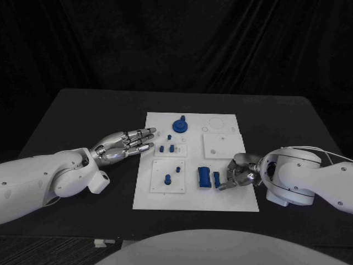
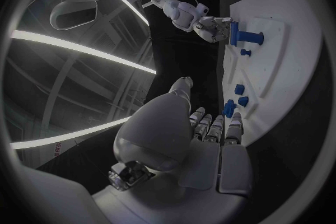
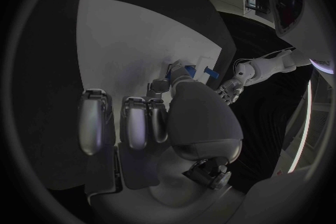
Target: Assemble the parts on the task board
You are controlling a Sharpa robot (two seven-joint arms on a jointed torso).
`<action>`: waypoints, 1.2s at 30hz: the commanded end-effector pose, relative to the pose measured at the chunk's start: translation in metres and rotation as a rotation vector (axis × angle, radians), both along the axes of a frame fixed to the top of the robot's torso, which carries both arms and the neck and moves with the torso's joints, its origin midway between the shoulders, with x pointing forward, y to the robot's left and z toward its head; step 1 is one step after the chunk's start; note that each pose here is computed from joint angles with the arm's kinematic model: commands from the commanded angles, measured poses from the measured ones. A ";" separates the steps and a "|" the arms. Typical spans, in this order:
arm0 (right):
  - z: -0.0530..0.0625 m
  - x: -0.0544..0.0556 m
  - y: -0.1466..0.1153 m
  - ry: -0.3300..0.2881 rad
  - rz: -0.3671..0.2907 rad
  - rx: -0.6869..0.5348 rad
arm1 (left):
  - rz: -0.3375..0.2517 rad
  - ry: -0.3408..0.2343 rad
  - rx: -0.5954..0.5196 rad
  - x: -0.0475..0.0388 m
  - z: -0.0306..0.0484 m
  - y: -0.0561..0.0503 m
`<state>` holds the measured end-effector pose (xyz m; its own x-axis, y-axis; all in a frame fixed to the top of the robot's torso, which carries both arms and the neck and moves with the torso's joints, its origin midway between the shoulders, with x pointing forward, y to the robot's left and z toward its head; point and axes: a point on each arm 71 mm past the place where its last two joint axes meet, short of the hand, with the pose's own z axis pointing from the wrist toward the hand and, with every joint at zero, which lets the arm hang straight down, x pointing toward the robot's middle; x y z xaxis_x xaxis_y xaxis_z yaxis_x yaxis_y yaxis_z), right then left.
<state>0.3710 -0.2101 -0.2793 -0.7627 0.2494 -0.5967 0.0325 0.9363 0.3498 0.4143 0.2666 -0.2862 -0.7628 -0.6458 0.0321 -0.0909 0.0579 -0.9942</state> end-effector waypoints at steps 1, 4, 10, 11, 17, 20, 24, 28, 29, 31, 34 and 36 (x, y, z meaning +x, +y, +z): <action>-0.002 0.001 -0.002 0.001 -0.035 -0.015 | -0.007 0.000 -0.020 -0.0006 0.0007 -0.002; -0.003 0.002 -0.001 0.009 -0.035 -0.019 | -0.007 0.000 -0.020 -0.0007 0.0006 -0.002; -0.005 0.002 0.001 0.037 -0.030 -0.021 | -0.009 0.001 -0.020 -0.0008 0.0005 -0.003; -0.005 0.002 0.002 0.042 -0.026 -0.022 | -0.009 0.001 -0.020 -0.0008 0.0004 -0.003; -0.008 0.000 0.006 0.068 -0.003 -0.029 | -0.010 0.002 -0.021 -0.0009 0.0004 -0.003; -0.008 -0.001 0.007 0.074 0.003 -0.031 | -0.010 0.002 -0.021 -0.0010 0.0003 -0.003; -0.009 -0.002 0.007 0.080 0.009 -0.031 | -0.009 0.001 -0.021 -0.0011 0.0004 -0.002; -0.009 -0.003 0.006 0.083 0.016 -0.025 | -0.006 -0.001 -0.022 -0.0012 0.0006 -0.002; -0.009 -0.003 0.006 0.084 0.018 -0.023 | -0.005 -0.002 -0.022 -0.0012 0.0007 -0.002; -0.008 -0.004 0.005 0.086 0.022 -0.015 | -0.002 -0.006 -0.024 -0.0012 0.0011 -0.001; -0.006 -0.008 0.003 0.096 0.025 0.016 | 0.011 -0.020 -0.029 -0.0017 0.0026 0.001; -0.001 -0.009 0.001 0.092 0.019 0.056 | 0.023 -0.034 -0.033 -0.0023 0.0042 0.003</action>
